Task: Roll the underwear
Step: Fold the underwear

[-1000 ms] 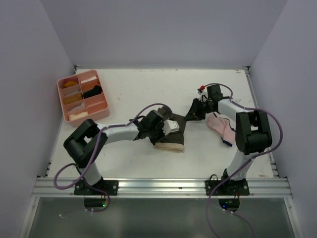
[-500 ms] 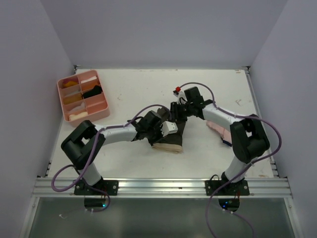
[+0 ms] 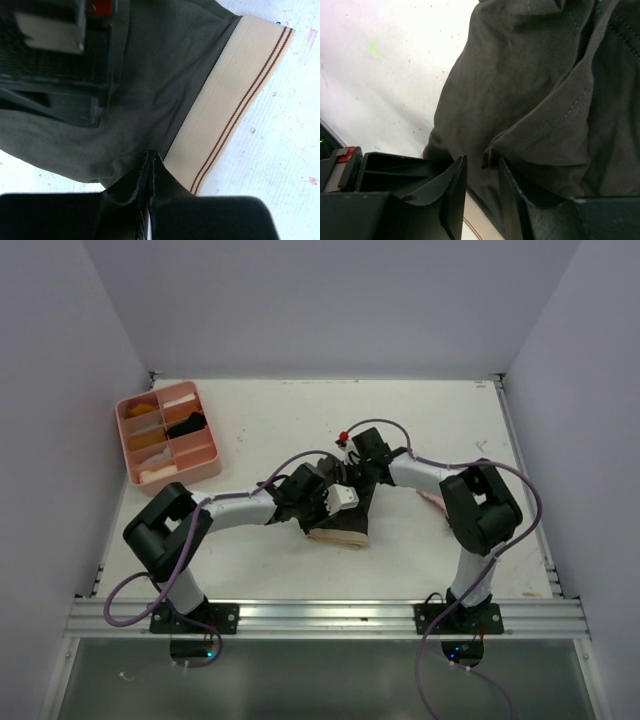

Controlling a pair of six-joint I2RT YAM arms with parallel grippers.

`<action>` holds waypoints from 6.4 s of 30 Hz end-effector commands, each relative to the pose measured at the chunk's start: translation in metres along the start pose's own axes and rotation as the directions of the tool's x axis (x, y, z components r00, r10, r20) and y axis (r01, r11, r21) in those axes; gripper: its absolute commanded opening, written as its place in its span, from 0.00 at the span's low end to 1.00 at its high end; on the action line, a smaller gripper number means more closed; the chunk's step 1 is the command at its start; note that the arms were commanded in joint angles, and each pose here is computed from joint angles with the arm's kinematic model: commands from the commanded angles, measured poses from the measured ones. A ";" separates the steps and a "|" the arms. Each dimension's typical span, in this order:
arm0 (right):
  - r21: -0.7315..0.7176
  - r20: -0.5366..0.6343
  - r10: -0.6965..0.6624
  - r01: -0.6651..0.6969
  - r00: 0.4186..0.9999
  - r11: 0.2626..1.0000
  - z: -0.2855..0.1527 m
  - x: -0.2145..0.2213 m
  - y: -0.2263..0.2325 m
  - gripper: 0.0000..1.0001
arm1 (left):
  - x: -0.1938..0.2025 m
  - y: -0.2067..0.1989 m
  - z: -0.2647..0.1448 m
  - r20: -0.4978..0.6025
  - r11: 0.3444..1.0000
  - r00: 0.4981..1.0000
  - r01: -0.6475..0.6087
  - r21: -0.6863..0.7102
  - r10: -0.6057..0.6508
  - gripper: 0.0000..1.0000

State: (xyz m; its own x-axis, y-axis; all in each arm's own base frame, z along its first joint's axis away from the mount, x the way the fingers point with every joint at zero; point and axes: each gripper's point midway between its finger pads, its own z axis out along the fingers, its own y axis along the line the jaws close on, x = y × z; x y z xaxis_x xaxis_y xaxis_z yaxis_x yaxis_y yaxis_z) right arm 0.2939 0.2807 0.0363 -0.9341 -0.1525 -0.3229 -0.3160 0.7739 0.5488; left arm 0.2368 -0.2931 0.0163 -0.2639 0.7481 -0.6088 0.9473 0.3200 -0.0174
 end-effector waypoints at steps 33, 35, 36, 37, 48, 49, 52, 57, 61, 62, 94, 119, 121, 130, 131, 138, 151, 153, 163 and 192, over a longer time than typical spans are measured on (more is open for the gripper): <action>0.281 0.186 -0.034 -0.020 0.982 0.960 -0.104 -0.078 -0.110 0.34 | 0.049 -0.011 -0.007 -0.163 0.999 0.986 0.021 0.032 -0.015 0.00; 0.220 0.214 -0.044 -0.004 0.976 0.975 -0.106 -0.083 -0.096 0.28 | 0.048 -0.011 -0.008 -0.155 0.999 0.988 0.010 0.034 -0.004 0.00; 0.168 0.232 -0.051 0.011 0.971 0.986 -0.107 -0.087 -0.083 0.27 | 0.048 -0.011 -0.008 -0.155 0.999 0.988 0.007 0.034 -0.001 0.00; 0.144 0.238 -0.047 0.013 0.970 0.989 -0.105 -0.088 -0.077 0.28 | 0.047 -0.011 -0.009 -0.155 0.999 0.988 0.007 0.034 -0.001 0.00; 0.060 0.141 0.037 -0.046 0.989 0.997 -0.083 -0.067 -0.078 0.27 | -0.016 -0.012 -0.052 0.057 0.982 0.981 -0.189 0.026 0.187 0.47; 0.051 0.140 0.032 -0.040 0.990 0.998 -0.085 -0.064 -0.078 0.27 | -0.023 -0.015 -0.056 0.069 0.972 0.971 -0.233 0.035 0.230 0.47; 0.015 0.159 0.038 -0.041 0.986 0.999 -0.095 -0.065 -0.076 0.28 | -0.035 -0.021 -0.064 0.102 0.939 0.938 -0.339 0.062 0.332 0.50; -0.052 0.110 0.054 -0.048 0.992 0.997 -0.091 -0.047 -0.071 0.23 | -0.037 -0.044 -0.062 0.143 0.864 0.875 -0.482 0.145 0.463 0.51; -0.079 0.076 0.082 -0.076 0.994 0.994 -0.076 -0.032 -0.072 0.21 | -0.037 -0.056 -0.057 0.171 0.787 0.802 -0.596 0.158 0.573 0.54; -0.083 0.079 0.088 -0.081 0.993 0.993 -0.073 -0.032 -0.071 0.21 | -0.037 -0.058 -0.055 0.177 0.773 0.787 -0.615 0.158 0.590 0.54; 0.087 0.017 0.187 -0.187 0.982 0.978 -0.021 -0.017 -0.110 0.18 | -0.014 -0.043 -0.038 -0.002 0.683 0.684 -0.730 -0.005 0.730 0.53; 0.185 -0.006 0.145 -0.142 0.989 0.972 -0.018 -0.017 -0.125 0.17 | 0.017 -0.037 -0.043 -0.086 0.724 0.725 -0.688 -0.046 0.683 0.00; 0.190 -0.009 0.146 -0.142 0.989 0.971 -0.017 -0.016 -0.126 0.17 | 0.014 -0.036 -0.046 -0.077 0.722 0.725 -0.689 -0.061 0.685 0.00; 0.206 -0.009 0.144 -0.139 0.990 0.969 -0.016 -0.017 -0.130 0.18 | 0.017 -0.036 -0.055 -0.083 0.711 0.716 -0.698 -0.084 0.693 0.00; 0.205 -0.010 0.146 -0.141 0.989 0.969 -0.016 -0.017 -0.130 0.17 | 0.022 -0.036 -0.053 -0.093 0.710 0.715 -0.699 -0.080 0.693 0.00; 0.211 -0.018 0.144 -0.137 0.989 0.968 -0.015 -0.015 -0.131 0.17 | 0.036 -0.035 -0.050 -0.120 0.709 0.711 -0.702 -0.065 0.693 0.00; 0.171 0.001 0.139 -0.137 0.990 0.976 -0.021 -0.024 -0.120 0.18 | 0.011 -0.045 -0.061 -0.028 0.715 0.718 -0.695 -0.077 0.695 0.52; 0.150 0.011 0.137 -0.137 0.991 0.979 -0.026 -0.029 -0.112 0.18 | 0.000 -0.050 -0.070 0.008 0.730 0.732 -0.679 -0.076 0.681 0.53; 0.171 0.169 -0.007 -0.022 0.986 0.985 -0.091 -0.077 -0.080 0.29 | -0.058 -0.077 -0.118 0.260 0.881 0.845 -0.471 -0.053 0.467 0.50; -0.279 -0.091 0.103 -0.124 0.991 0.952 0.019 -0.016 -0.018 0.23 | 0.026 0.013 -0.013 -0.008 0.653 0.738 0.602 0.460 -0.675 0.38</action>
State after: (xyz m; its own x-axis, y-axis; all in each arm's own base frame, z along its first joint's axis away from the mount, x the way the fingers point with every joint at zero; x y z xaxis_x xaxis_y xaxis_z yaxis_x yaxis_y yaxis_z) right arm 0.3066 0.2768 0.0158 -0.9810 -0.1338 -0.1404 -0.1930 0.6029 0.7741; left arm 0.2360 -0.2634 0.0219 -0.8245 0.3574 -0.4386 0.5582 0.3873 -0.7337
